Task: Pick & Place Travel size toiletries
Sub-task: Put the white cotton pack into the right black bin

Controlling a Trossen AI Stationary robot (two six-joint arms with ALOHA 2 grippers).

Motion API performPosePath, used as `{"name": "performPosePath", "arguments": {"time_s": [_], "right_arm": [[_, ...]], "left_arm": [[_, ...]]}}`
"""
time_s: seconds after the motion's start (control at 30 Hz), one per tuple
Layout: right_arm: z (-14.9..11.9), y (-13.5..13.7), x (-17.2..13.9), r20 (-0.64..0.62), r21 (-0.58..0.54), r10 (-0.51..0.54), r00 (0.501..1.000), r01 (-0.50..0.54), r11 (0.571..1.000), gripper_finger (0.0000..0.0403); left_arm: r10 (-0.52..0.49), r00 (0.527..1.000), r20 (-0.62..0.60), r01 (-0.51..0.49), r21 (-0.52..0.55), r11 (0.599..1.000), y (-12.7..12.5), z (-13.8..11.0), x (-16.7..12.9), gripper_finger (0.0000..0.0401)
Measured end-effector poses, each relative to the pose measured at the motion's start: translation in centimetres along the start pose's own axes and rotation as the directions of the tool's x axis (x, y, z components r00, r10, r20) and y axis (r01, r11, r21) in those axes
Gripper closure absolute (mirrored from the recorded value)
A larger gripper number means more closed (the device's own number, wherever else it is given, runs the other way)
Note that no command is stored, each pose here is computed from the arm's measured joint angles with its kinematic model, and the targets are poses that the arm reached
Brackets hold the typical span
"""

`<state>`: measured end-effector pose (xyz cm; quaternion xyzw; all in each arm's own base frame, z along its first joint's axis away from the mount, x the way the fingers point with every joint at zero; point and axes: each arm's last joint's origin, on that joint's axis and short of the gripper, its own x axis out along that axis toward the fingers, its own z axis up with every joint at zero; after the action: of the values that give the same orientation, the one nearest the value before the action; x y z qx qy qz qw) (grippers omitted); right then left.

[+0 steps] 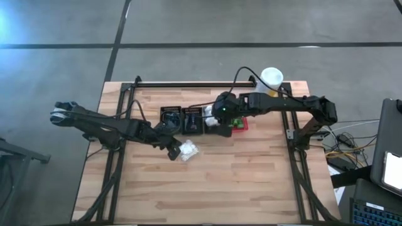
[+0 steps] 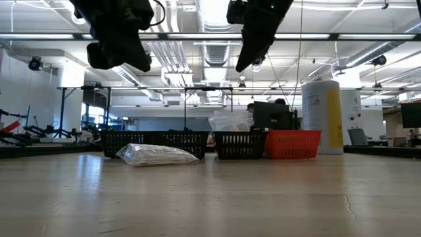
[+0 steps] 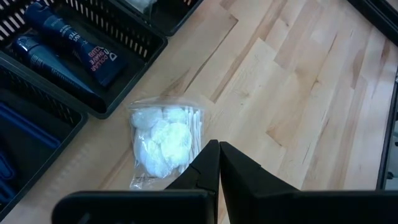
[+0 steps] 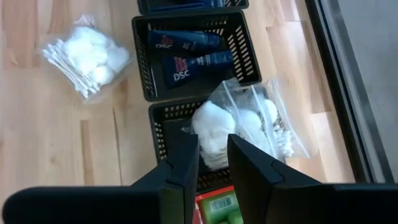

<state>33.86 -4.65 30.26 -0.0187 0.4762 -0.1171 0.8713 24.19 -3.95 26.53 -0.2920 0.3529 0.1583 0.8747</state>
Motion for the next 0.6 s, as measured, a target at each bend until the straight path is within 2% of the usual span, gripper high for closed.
{"name": "performPosePath", "arguments": {"time_s": [0.37,0.6], "right_arm": [[0.06,0.75,-0.11,0.007,0.007,0.008,1.000,-0.008,1.000,0.0294],[0.10,0.76,-0.11,0.012,0.007,0.008,1.000,-0.009,1.000,0.0306]], "left_arm": [[0.000,1.000,0.000,0.000,0.000,1.000,0.00,-0.01,0.00,0.0387],[0.000,1.000,-0.001,0.000,0.000,1.000,0.00,-0.01,0.00,0.0387]]}}
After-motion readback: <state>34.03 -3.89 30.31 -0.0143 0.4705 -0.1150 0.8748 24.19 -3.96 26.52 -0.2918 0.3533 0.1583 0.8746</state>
